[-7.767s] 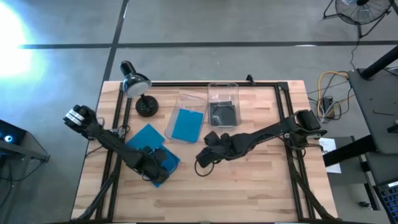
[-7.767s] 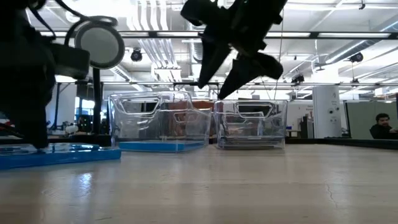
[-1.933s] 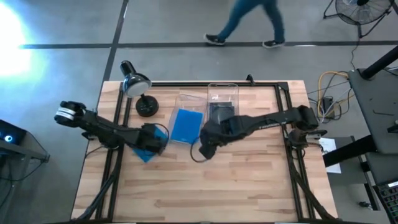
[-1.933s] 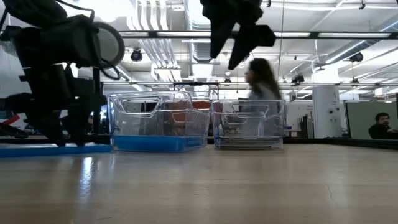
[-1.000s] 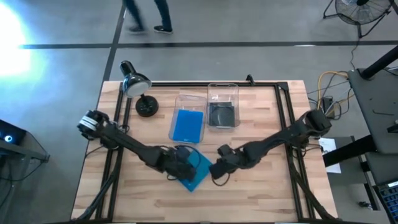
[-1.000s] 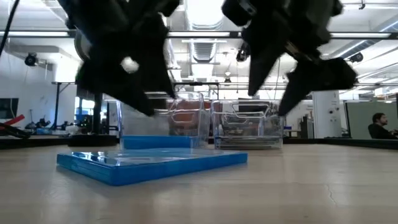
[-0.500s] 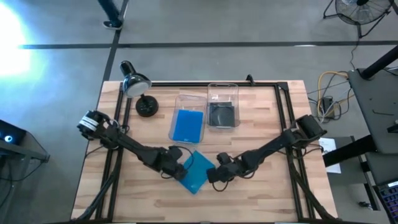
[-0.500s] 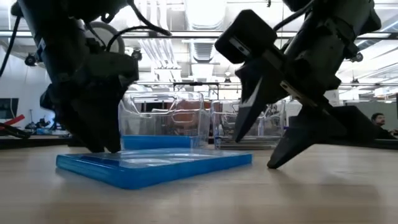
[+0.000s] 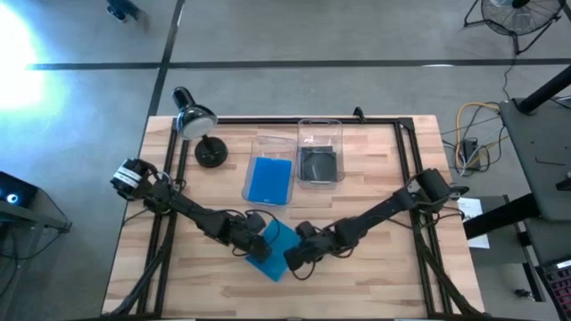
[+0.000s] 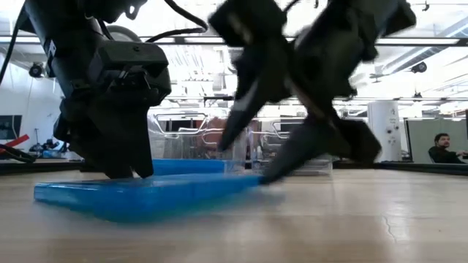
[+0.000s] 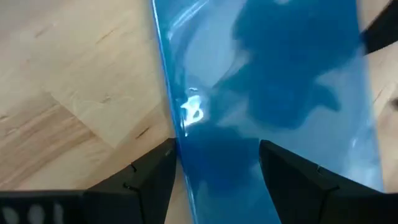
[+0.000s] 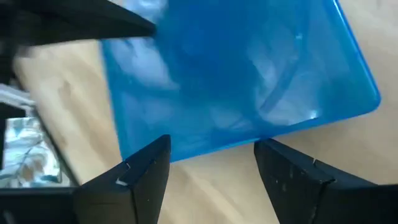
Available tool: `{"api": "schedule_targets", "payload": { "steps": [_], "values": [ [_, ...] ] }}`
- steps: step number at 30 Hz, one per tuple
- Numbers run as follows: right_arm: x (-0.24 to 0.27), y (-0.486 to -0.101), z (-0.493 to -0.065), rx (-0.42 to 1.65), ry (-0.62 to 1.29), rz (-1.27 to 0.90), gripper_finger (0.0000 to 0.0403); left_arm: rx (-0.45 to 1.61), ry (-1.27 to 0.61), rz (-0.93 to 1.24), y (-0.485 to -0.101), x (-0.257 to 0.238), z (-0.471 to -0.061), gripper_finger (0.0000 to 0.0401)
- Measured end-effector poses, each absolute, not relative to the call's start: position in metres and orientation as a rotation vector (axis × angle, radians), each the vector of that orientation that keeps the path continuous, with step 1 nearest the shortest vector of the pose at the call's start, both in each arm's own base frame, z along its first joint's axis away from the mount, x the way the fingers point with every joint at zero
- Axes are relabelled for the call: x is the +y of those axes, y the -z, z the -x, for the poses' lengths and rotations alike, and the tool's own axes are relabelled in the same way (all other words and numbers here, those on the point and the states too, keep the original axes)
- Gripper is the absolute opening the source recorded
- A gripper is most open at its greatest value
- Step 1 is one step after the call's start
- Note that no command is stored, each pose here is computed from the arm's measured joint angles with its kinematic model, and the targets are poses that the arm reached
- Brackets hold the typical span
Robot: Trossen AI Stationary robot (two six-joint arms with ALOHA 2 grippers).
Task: Pick & place jewel cases by type
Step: Put the blue CD case into the left transparent bin
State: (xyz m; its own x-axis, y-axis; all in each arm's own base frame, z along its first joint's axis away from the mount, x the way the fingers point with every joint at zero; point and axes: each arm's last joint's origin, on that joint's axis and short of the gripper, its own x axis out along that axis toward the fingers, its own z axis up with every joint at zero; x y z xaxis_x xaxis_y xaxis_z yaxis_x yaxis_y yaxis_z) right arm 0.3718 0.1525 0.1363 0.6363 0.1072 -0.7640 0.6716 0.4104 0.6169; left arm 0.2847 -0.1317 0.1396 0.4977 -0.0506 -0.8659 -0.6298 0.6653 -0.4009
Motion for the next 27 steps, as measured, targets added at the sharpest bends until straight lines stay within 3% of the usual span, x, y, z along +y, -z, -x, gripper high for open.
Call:
{"api": "schedule_targets", "payload": {
  "steps": [4,12,16,21,27],
  "values": [
    [0.148,-0.163,-0.376,0.75,0.39,-1.123,0.0226,1.035,-0.372,0.792,-0.138,-0.136,-0.282,0.0213],
    [0.136,-0.171,-0.377,0.682,0.442,-1.056,0.0226,1.056,-0.342,0.822,-0.141,-0.142,-0.281,0.0214],
    [0.134,-0.175,-0.368,0.817,0.447,-1.072,0.0226,1.048,-0.316,0.821,-0.145,-0.146,-0.284,0.0213],
    [0.133,-0.152,-0.349,1.044,0.546,-1.04,0.0226,1.044,-0.315,0.808,-0.145,-0.149,-0.282,0.0213],
    [0.144,-0.125,-0.368,0.965,0.454,-1.238,0.0226,1.078,-0.257,0.777,-0.144,-0.156,-0.278,0.0213]
  ]
}}
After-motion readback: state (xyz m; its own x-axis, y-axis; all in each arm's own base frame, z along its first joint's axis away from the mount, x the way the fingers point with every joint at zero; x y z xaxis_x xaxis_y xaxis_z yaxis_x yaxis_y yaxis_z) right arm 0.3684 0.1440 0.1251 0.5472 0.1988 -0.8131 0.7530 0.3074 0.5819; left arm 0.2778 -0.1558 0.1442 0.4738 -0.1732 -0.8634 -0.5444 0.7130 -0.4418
